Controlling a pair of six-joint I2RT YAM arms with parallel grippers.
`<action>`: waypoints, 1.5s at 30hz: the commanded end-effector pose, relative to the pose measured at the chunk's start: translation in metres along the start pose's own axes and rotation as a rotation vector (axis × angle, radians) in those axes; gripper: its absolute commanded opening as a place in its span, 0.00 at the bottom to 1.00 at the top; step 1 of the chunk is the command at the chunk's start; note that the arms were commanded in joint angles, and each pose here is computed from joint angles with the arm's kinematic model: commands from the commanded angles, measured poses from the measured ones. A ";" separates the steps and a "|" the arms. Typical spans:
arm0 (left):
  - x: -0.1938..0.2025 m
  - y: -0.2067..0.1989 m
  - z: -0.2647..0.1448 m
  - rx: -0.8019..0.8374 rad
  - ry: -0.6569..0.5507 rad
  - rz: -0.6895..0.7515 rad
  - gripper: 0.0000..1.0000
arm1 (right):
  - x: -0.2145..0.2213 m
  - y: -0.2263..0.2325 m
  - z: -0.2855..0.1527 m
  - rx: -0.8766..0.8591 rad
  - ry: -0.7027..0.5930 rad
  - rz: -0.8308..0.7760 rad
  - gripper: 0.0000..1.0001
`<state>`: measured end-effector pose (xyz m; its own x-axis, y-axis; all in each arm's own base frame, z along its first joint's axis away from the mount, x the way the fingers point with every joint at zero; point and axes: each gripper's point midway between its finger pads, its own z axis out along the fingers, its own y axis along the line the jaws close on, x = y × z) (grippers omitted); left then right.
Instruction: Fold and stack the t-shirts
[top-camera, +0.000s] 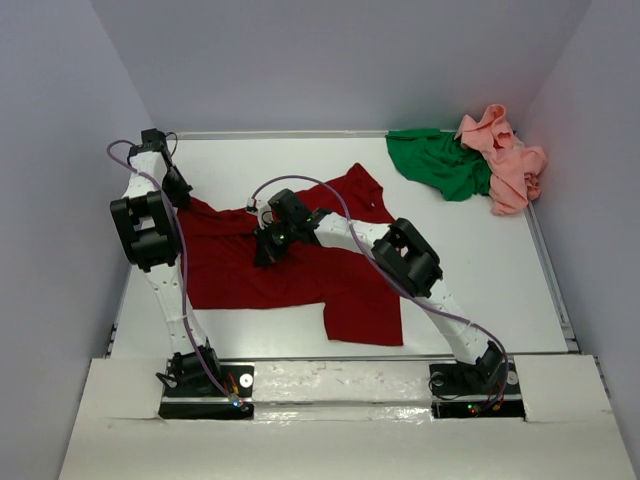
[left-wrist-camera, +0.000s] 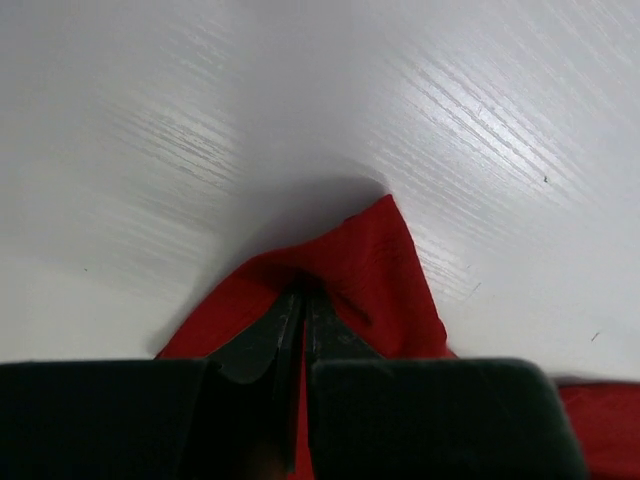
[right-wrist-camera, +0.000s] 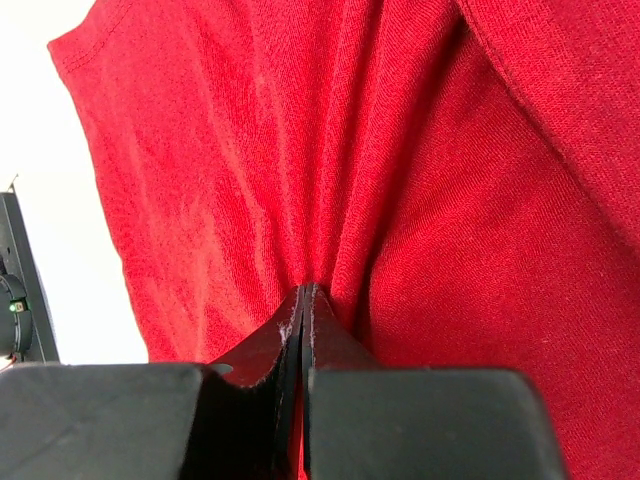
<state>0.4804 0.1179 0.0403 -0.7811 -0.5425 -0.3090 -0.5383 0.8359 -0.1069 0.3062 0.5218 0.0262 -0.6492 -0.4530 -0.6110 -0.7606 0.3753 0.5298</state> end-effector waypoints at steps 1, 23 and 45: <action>-0.014 -0.001 -0.017 -0.005 -0.047 0.002 0.14 | 0.050 -0.013 0.003 0.060 0.142 0.059 0.00; -0.003 -0.016 -0.030 0.061 -0.053 0.010 0.15 | -0.108 -0.016 -0.139 0.123 -0.203 0.102 0.59; 0.009 -0.033 -0.039 0.088 -0.042 0.049 0.15 | -0.114 -0.201 -0.275 0.337 -0.345 0.432 0.58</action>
<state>0.4772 0.0862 0.0372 -0.8053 -0.5107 -0.3011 -0.4928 0.8590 -0.1389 0.5287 0.2978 0.1715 -0.7923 0.0485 -0.6081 -0.4010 0.7099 0.5790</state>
